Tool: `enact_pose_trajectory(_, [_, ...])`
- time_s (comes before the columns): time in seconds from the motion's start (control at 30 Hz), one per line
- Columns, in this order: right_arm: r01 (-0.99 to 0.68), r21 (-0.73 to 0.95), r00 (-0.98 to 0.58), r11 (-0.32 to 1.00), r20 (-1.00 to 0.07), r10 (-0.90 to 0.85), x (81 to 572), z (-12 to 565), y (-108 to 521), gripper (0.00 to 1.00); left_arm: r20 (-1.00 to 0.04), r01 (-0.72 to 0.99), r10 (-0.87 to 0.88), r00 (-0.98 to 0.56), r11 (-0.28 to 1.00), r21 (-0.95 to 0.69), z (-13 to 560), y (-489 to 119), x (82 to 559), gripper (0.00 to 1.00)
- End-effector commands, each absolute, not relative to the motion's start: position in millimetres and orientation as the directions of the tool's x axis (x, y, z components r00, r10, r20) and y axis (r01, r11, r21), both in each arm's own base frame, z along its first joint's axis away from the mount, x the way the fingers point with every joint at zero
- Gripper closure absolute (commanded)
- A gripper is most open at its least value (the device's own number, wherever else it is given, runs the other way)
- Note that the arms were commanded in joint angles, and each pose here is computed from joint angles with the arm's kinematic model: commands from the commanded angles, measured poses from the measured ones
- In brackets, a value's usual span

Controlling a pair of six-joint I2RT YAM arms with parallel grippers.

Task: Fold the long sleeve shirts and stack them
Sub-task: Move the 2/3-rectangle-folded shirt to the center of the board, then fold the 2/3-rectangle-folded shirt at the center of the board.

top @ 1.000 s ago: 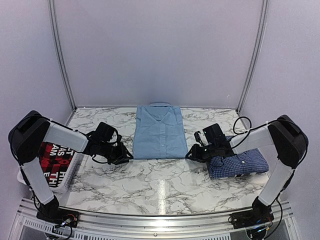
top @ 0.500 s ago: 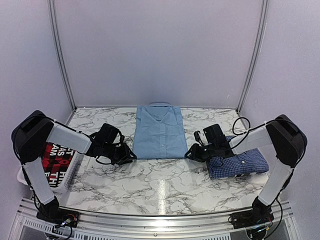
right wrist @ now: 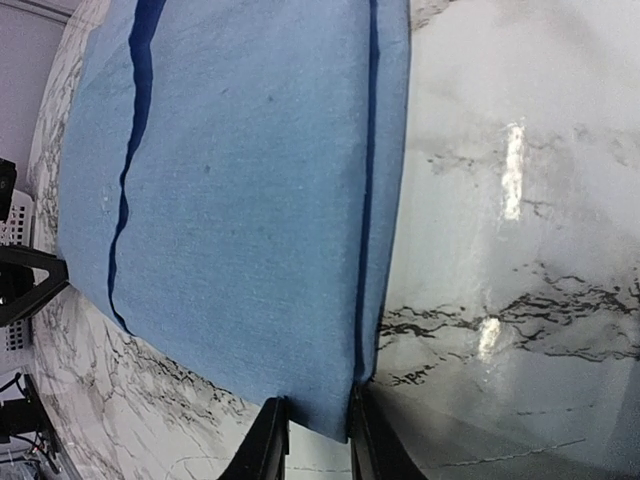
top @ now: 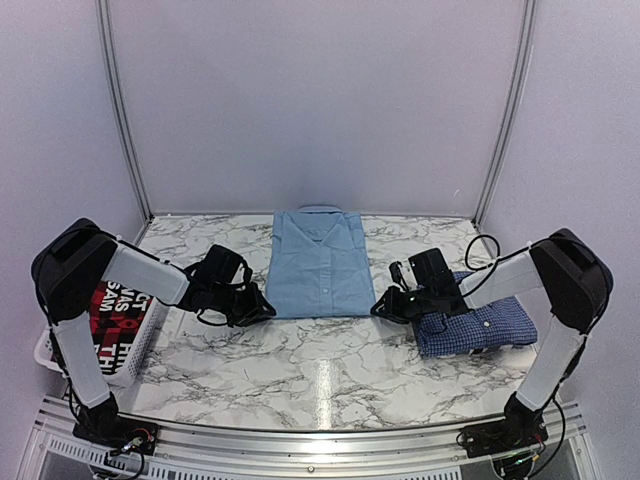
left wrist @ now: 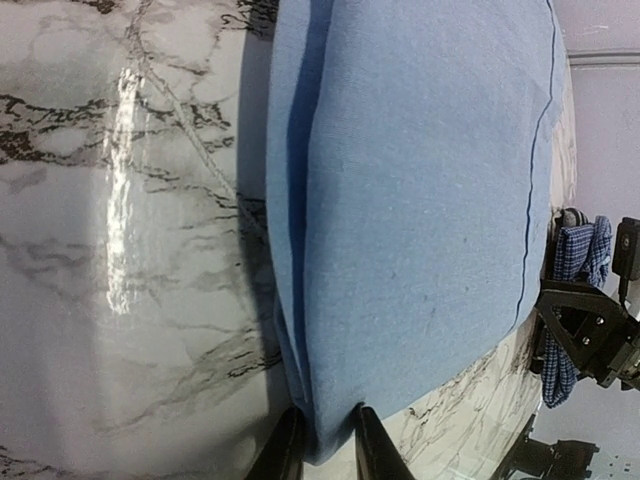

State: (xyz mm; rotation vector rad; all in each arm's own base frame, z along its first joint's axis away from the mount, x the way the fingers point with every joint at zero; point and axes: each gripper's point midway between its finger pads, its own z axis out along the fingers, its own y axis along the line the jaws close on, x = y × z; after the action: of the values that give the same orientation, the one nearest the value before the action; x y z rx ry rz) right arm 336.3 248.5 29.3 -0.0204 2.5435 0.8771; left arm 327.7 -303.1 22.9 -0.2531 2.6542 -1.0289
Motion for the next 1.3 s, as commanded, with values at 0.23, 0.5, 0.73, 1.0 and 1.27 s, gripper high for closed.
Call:
enact_pose_trajectory(0.23, [-0.146,0.623,-0.907,0.769,-0.394,0.147,338,27,254,0.90,-0.168,-0.085,-0.271,-0.948,0.723,-0.685,16,-307,330,0.96])
enact_pose_trajectory(0.5, [-0.158,0.638,-0.905,0.754,-0.399,0.148,324,35,250,1.00,-0.168,-0.086,-0.281,-0.945,0.708,-0.701,30,-303,318,1.00])
enact_pose_trajectory(0.73, [-0.177,0.657,-0.911,0.733,-0.391,0.129,274,52,257,1.00,-0.160,-0.081,-0.264,-0.951,0.713,-0.697,39,-303,261,1.00])
enact_pose_trajectory(1.0, [-0.166,0.677,-0.909,0.717,-0.386,0.154,214,82,254,1.00,-0.197,-0.082,-0.318,-0.927,0.687,-0.722,71,-290,208,1.00])
enact_pose_trajectory(1.27, [-0.215,0.697,-0.888,0.684,-0.431,0.161,191,127,252,1.00,-0.286,-0.007,-0.325,-0.901,0.671,-0.741,121,-294,194,1.00])
